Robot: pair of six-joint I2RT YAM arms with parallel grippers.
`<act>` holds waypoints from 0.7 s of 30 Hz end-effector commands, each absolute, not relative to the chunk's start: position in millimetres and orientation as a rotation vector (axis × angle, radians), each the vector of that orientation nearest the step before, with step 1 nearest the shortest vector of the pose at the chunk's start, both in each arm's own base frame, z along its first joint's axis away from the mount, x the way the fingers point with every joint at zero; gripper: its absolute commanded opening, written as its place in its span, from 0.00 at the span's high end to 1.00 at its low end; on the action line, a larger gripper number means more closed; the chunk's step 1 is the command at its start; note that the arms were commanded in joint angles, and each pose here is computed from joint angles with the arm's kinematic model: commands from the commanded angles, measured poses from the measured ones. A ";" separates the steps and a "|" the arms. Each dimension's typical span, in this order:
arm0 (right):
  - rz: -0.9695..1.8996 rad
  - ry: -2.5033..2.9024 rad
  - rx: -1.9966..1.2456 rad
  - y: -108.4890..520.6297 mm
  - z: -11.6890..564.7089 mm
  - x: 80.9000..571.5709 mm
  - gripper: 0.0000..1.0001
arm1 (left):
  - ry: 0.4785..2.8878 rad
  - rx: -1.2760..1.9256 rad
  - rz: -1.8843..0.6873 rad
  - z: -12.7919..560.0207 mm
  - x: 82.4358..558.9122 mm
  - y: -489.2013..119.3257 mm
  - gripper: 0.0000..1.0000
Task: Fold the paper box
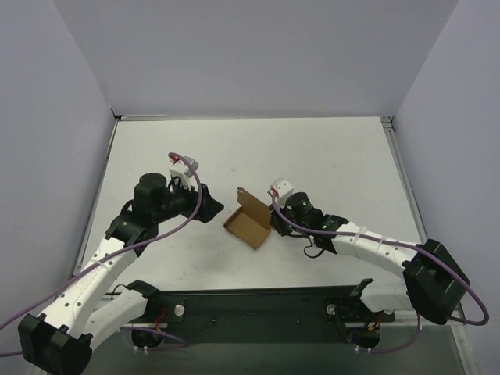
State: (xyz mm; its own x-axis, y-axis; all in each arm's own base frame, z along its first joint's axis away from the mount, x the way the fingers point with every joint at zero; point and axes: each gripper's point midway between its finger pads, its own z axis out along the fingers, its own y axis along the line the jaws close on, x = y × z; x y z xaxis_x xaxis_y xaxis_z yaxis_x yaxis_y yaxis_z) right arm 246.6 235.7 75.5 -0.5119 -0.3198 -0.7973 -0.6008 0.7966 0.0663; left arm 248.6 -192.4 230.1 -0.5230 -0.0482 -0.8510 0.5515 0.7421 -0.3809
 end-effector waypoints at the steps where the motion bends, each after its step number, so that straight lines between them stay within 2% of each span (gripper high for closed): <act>1: 0.521 2.030 -0.977 259.8 94.0 255.8 1.00 | 1.985 0.426 -0.873 215.6 235.7 -199.2 0.15; 5: 0.627 1.977 -1.173 268.9 93.4 251.8 1.00 | 1.941 0.419 -0.913 207.6 238.9 -205.5 0.16; 10: 0.710 1.982 -1.278 272.1 92.0 244.0 1.00 | 1.849 0.370 -0.850 199.8 265.9 -205.4 0.16; 14: 0.760 1.991 -1.297 271.4 90.0 239.3 1.00 | 1.775 0.425 -0.802 187.0 285.2 -210.9 0.17; 21: 0.817 1.981 -1.271 268.4 96.4 238.2 1.00 | 1.767 0.479 -0.773 159.7 288.4 -209.1 0.15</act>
State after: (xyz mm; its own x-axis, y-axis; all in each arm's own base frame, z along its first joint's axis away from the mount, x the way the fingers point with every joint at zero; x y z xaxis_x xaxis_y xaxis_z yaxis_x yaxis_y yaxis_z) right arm 240.7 260.6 78.7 -0.3712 -0.5604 -0.7404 -0.9009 0.4104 0.1410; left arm 271.6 -203.4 134.1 -0.4672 -0.0365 -0.8834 0.5931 0.7281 -0.3437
